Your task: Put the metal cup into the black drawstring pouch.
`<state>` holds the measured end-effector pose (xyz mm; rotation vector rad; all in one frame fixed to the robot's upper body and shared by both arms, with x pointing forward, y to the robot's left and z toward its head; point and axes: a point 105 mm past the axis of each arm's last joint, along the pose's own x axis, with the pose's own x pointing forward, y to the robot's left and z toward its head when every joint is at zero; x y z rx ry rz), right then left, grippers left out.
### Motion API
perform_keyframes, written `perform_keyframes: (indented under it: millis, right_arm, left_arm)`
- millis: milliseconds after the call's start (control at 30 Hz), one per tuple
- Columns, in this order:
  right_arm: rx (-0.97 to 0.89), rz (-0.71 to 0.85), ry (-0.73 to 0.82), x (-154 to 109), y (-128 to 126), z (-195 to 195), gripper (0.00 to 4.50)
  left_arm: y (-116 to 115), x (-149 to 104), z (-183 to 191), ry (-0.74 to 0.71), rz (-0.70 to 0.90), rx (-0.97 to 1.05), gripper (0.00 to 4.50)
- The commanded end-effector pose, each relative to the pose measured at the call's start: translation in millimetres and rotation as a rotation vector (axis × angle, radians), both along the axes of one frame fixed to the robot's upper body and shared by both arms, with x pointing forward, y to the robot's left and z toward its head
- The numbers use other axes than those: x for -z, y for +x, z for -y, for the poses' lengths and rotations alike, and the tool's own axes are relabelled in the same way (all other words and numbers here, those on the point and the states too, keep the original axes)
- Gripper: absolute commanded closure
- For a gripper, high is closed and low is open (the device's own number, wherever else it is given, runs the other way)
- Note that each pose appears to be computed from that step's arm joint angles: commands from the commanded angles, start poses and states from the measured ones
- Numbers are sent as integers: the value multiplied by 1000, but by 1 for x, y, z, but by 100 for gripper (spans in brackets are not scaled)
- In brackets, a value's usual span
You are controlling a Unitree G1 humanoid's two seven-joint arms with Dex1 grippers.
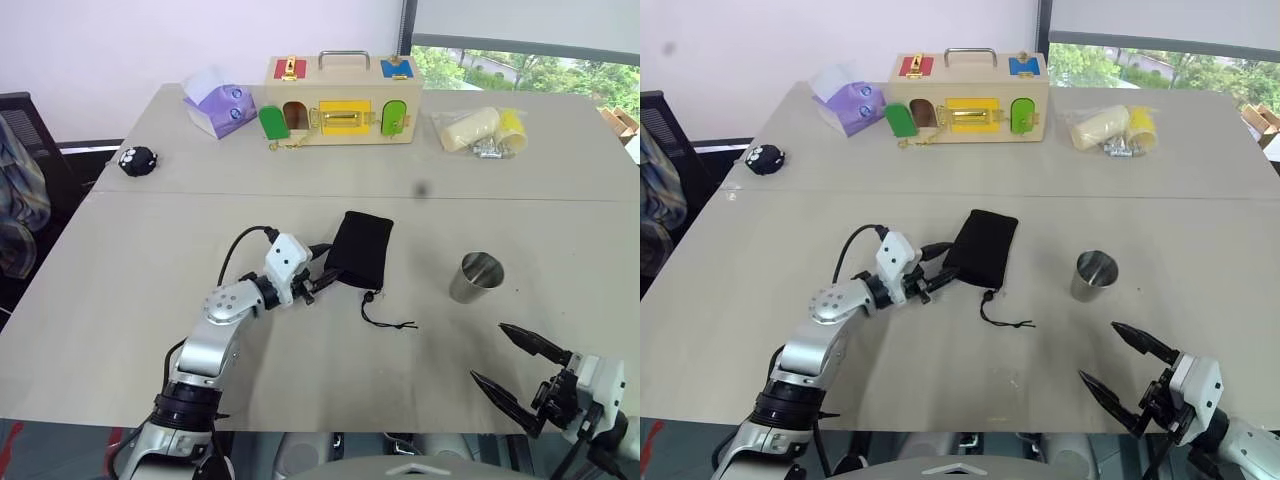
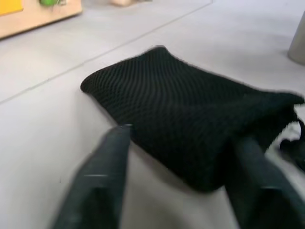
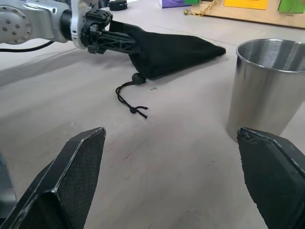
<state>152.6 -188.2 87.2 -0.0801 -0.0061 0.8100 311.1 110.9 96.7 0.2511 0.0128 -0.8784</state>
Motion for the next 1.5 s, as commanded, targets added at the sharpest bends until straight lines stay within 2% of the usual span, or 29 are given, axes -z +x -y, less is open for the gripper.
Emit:
perform_keyframes:
  millis: [33, 67, 300, 400, 533, 633, 733, 800, 867, 933, 967, 1000, 1100, 1200, 1233, 1367, 1500]
  right_arm:
    - [3, 67, 0, -16, -1, -3, 0]
    - [5, 83, 0, -21, 1, -3, 0]
    - [73, 192, -100, -62, 41, -3, 0]
    - [32, 198, -210, -72, 57, -9, 0]
    - [-32, 196, -335, -74, 71, -15, 0]
    - [-79, 180, -509, -58, 79, -12, 0]
    - [-153, 164, -631, -47, 74, -5, 76]
    - [-184, 174, -691, -47, 74, -1, 171]
    - [-209, 182, -740, -45, 73, 1, 241]
    - [-224, 177, -810, -40, 74, 6, 337]
    - [-234, 174, -841, -38, 73, 8, 398]
    - [-240, 172, -863, -37, 73, 10, 438]
    - [-220, 172, -908, -38, 74, 17, 445]
    - [-170, 197, -851, -50, 80, 14, 445]
    - [-139, 217, -777, -60, 84, 6, 445]
    - [-220, 269, -391, -94, 77, -65, 445]
    - [-271, 205, -274, -95, 75, -96, 445]
  left_arm:
    - [0, -7, 4, -9, 36, 21, 398]
    - [1, -7, 4, -10, 36, 21, 447]
    - [6, -10, 5, -16, 46, 4, 447]
    - [10, -12, 5, -20, 56, -35, 447]
    - [16, -14, 2, -23, 61, -103, 447]
    - [20, -16, 0, -29, 66, -164, 447]
    - [27, -22, -8, -54, 68, -264, 450]
    - [33, -25, -13, -76, 54, -339, 450]
    - [37, -28, -14, -97, 39, -381, 450]
    - [38, -31, -13, -112, 28, -396, 450]
    - [38, -31, -12, -115, 22, -399, 450]
    - [38, -32, -11, -116, 18, -401, 450]
    - [37, -32, -9, -117, -9, -407, 450]
    - [36, -29, -7, -120, -51, -415, 450]
    - [37, -28, -5, -119, -74, -420, 450]
    - [42, -35, 19, -111, -149, -407, 450]
    - [46, -52, 35, -119, -171, -386, 450]
